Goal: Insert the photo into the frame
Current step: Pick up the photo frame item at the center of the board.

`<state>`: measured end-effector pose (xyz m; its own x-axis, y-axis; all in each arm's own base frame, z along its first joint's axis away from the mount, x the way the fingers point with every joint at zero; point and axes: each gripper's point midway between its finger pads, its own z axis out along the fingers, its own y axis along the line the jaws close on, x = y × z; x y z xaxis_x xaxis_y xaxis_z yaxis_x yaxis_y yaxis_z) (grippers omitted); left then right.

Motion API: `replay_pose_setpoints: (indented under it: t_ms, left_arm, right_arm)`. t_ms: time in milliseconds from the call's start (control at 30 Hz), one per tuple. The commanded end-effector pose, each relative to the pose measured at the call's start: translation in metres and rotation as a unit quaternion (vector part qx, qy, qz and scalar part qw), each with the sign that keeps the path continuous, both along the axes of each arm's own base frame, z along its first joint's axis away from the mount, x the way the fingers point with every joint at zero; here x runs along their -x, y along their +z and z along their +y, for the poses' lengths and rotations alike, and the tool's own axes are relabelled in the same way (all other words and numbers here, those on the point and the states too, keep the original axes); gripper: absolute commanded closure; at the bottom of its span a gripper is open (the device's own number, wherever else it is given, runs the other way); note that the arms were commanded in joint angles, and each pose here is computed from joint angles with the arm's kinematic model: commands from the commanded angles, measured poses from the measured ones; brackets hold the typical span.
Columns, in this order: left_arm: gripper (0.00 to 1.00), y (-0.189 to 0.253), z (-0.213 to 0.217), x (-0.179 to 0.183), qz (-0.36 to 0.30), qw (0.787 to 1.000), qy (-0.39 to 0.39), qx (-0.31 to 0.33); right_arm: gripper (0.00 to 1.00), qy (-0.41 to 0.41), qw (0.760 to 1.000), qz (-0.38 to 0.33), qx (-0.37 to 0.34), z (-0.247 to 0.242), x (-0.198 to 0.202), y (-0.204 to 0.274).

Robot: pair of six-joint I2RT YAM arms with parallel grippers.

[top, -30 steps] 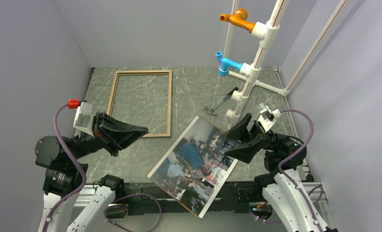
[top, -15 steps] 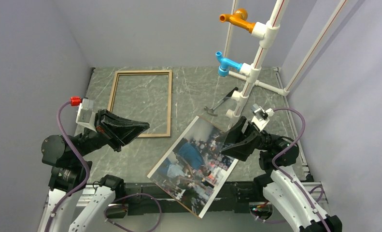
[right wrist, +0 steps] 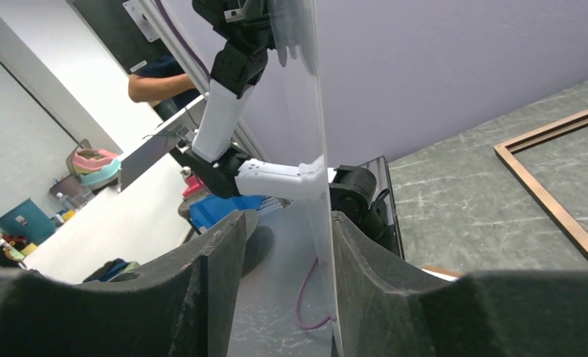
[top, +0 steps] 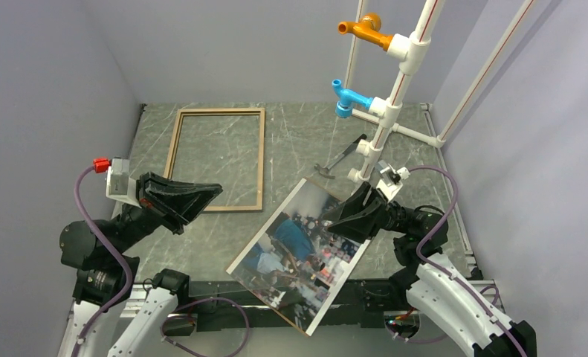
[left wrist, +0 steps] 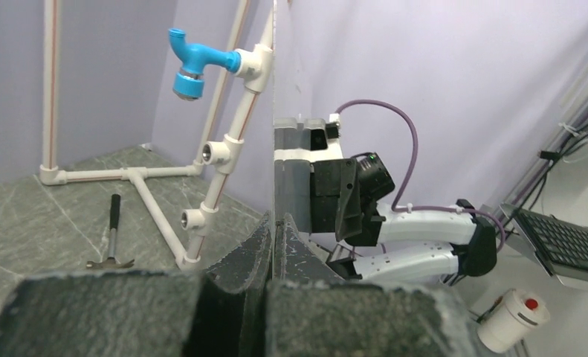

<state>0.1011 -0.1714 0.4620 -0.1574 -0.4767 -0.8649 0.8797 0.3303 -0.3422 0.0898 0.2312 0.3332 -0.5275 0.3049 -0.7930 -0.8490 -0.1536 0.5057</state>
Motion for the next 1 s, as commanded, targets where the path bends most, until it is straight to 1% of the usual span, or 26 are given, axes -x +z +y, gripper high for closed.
replay_pose_setpoints:
  t_ms: [0,133,167,367,400,467,567,600,633,667,733,767,800,867,933,967]
  left_arm:
    - [1.00,0.008,0.012,-0.010,-0.005,0.998,0.051,0.028]
    - [1.00,0.004,0.012,-0.014,0.002,0.998,0.054,0.029]
    - [1.00,0.002,0.012,-0.015,0.005,0.998,0.055,0.031]
    - [1.00,-0.002,0.012,-0.018,0.010,0.998,0.060,0.034]
    - [1.00,-0.002,0.013,-0.019,0.011,0.997,0.062,0.034]
    - [1.00,-0.003,0.014,-0.019,0.011,0.997,0.065,0.033]
    - [1.00,-0.004,0.013,-0.020,0.011,0.997,0.066,0.032]
    - [1.00,-0.003,0.014,-0.020,0.010,0.997,0.067,0.032]
    - [1.00,-0.003,0.014,-0.020,0.011,0.997,0.067,0.032]
    - [1.00,-0.006,0.013,-0.021,0.016,0.997,0.068,0.029]
    - [0.99,-0.010,0.014,-0.024,0.027,0.997,0.072,0.024]
    - [0.94,-0.011,0.015,-0.025,0.032,0.996,0.078,0.024]
    - [0.86,-0.014,0.016,-0.027,0.040,0.995,0.084,0.020]
    - [0.58,-0.019,0.018,-0.031,0.051,0.994,0.096,0.015]
    - [0.24,-0.025,0.021,-0.034,0.061,0.992,0.109,0.008]
    - [0.09,-0.029,0.023,-0.037,0.069,0.991,0.117,0.003]
  right_arm:
    - [0.55,-0.013,0.999,-0.017,-0.025,0.000,0.000,0.007]
    - [0.61,-0.013,0.999,-0.009,-0.029,0.001,-0.001,0.006]
    - [0.65,-0.014,0.999,-0.009,-0.030,0.003,-0.001,0.007]
    - [0.65,0.003,0.999,-0.008,-0.033,0.009,0.003,0.010]
    - [0.67,0.006,0.999,-0.009,-0.034,0.010,0.004,0.010]
    - [0.75,0.009,0.999,-0.007,-0.032,0.011,0.005,0.009]
    - [0.84,0.005,1.000,-0.003,-0.030,0.012,0.004,0.009]
    - [0.89,0.002,1.000,-0.002,-0.028,0.012,0.003,0.008]
    - [0.93,0.000,1.000,-0.002,-0.026,0.012,0.002,0.008]
    - [0.98,-0.002,1.000,-0.001,-0.023,0.013,0.002,0.008]
    - [1.00,-0.009,1.000,-0.001,-0.020,0.013,0.000,0.008]
    - [1.00,-0.013,1.000,0.000,-0.018,0.012,-0.001,0.008]
    - [1.00,-0.019,1.000,0.000,-0.015,0.012,-0.002,0.008]
    - [1.00,-0.037,0.999,0.010,-0.002,0.013,-0.009,0.006]
    - [1.00,-0.056,0.998,0.026,0.020,0.014,-0.017,0.000]
    - [1.00,-0.065,0.997,0.031,0.029,0.015,-0.020,-0.001]
